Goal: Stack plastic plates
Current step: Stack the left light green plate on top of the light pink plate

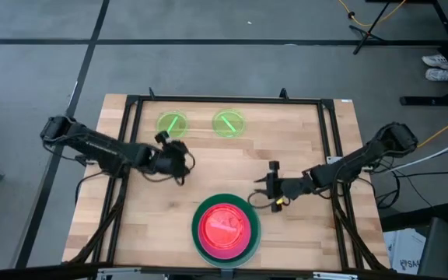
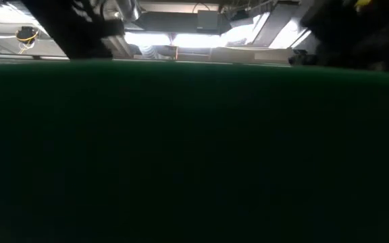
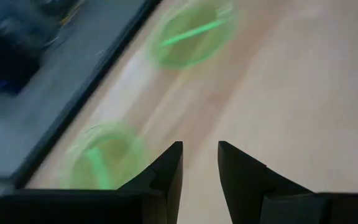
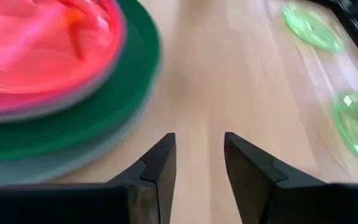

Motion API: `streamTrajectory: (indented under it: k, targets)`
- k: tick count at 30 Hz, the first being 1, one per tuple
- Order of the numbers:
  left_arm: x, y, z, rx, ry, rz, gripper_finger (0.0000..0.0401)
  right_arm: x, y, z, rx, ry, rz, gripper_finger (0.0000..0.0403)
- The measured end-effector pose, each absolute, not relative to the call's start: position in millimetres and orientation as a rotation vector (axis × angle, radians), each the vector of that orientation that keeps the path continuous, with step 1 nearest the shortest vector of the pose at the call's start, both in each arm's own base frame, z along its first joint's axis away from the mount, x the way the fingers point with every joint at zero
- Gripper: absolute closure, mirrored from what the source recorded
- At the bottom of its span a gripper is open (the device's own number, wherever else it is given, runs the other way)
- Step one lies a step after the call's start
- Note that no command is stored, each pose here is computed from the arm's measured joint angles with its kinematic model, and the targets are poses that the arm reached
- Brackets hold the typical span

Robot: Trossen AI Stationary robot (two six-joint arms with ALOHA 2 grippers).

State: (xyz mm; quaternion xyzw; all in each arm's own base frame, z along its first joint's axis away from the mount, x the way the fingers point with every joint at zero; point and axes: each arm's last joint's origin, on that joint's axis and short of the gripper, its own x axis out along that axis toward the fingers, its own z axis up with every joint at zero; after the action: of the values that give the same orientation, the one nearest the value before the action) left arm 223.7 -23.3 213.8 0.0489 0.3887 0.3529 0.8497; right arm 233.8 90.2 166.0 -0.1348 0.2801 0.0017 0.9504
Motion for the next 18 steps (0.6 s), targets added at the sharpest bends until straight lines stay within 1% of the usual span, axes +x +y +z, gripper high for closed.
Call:
streamTrajectory:
  k: [3,5,9,13,16,18]
  targets:
    - [221,1,211,0.094,0.893,0.826,0.0307,233,78,159,-0.250,0.598,-0.045,0.0276]
    - [220,16,210,0.066,0.948,0.829,0.0307,234,72,158,-0.233,0.602,-0.071,0.0276]
    - [219,41,206,-0.009,1.058,0.744,0.0307,237,61,157,-0.208,0.606,-0.121,0.0276]
    - [215,60,202,0.045,1.126,0.677,0.0307,238,55,157,-0.181,0.614,-0.136,0.0276]
    - [210,72,193,0.087,1.169,0.584,0.0307,238,55,157,-0.170,0.616,-0.137,0.0276]
    - [208,81,187,0.099,1.148,0.581,0.0307,238,55,157,-0.169,0.611,-0.136,0.0276]
